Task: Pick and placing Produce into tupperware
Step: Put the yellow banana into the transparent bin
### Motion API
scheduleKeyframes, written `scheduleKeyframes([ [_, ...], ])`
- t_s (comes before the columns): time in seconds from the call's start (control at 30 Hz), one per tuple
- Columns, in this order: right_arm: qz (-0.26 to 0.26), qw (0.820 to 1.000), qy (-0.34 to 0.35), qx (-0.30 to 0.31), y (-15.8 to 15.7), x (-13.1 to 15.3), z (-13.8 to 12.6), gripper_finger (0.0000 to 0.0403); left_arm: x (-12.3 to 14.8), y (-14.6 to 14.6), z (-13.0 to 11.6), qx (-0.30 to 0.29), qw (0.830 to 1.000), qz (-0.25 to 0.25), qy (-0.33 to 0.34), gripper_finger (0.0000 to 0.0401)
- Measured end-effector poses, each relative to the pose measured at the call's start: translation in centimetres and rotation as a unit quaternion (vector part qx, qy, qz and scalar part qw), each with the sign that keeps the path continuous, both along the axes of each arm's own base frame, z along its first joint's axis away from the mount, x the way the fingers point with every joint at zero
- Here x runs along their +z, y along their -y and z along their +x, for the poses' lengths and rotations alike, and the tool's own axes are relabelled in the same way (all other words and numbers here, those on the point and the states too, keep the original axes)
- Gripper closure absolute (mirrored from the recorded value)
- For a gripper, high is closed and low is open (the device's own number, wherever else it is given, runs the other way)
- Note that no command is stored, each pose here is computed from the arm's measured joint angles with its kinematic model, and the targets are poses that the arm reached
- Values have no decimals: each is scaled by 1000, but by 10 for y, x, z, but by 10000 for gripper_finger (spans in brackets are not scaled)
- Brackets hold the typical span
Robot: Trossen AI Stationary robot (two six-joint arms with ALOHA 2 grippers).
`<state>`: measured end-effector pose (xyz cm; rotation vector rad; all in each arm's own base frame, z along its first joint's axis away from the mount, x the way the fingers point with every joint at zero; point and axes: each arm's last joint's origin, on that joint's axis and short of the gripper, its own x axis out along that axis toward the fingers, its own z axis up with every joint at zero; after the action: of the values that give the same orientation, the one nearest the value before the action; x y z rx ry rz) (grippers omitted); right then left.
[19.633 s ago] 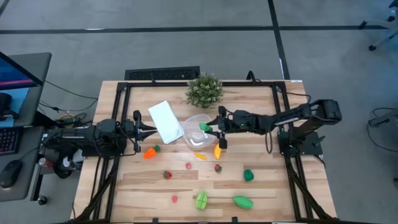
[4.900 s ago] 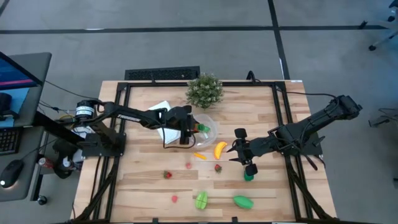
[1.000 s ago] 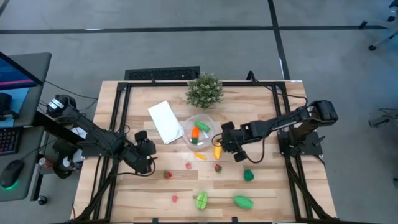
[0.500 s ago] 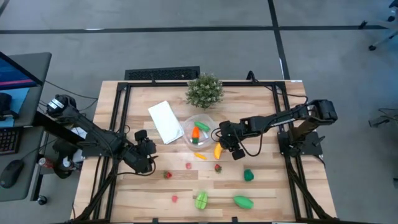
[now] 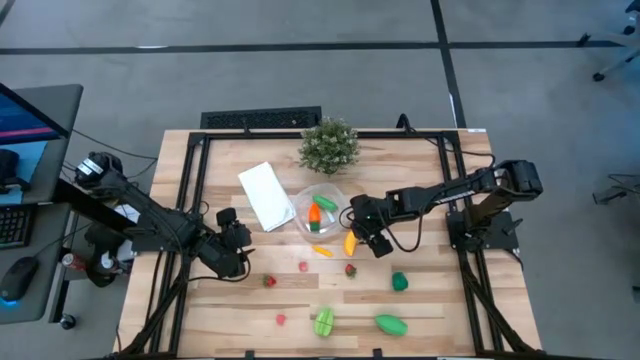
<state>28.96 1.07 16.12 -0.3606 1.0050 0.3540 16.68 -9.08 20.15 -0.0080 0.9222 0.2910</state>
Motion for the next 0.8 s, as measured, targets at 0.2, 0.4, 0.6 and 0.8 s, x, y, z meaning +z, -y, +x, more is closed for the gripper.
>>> scheduleKeyframes([
  [0.2, -3, 1000, 10, 10, -2, 1, 1, 121, 0, 0, 0, 4, 1000, -1, 2, 173],
  [0.4, -4, 1000, -3, 11, -2, -14, 7, 121, 0, 0, 0, 7, 1000, 3, 6, 173],
  [0.6, 2, 999, -37, -3, -2, -32, 12, 121, 0, 0, 0, 10, 1000, 1, 6, 173],
  [0.8, 6, 1000, -27, -9, -2, -30, 15, 121, 0, 0, 0, 10, 1000, 2, 6, 173],
])
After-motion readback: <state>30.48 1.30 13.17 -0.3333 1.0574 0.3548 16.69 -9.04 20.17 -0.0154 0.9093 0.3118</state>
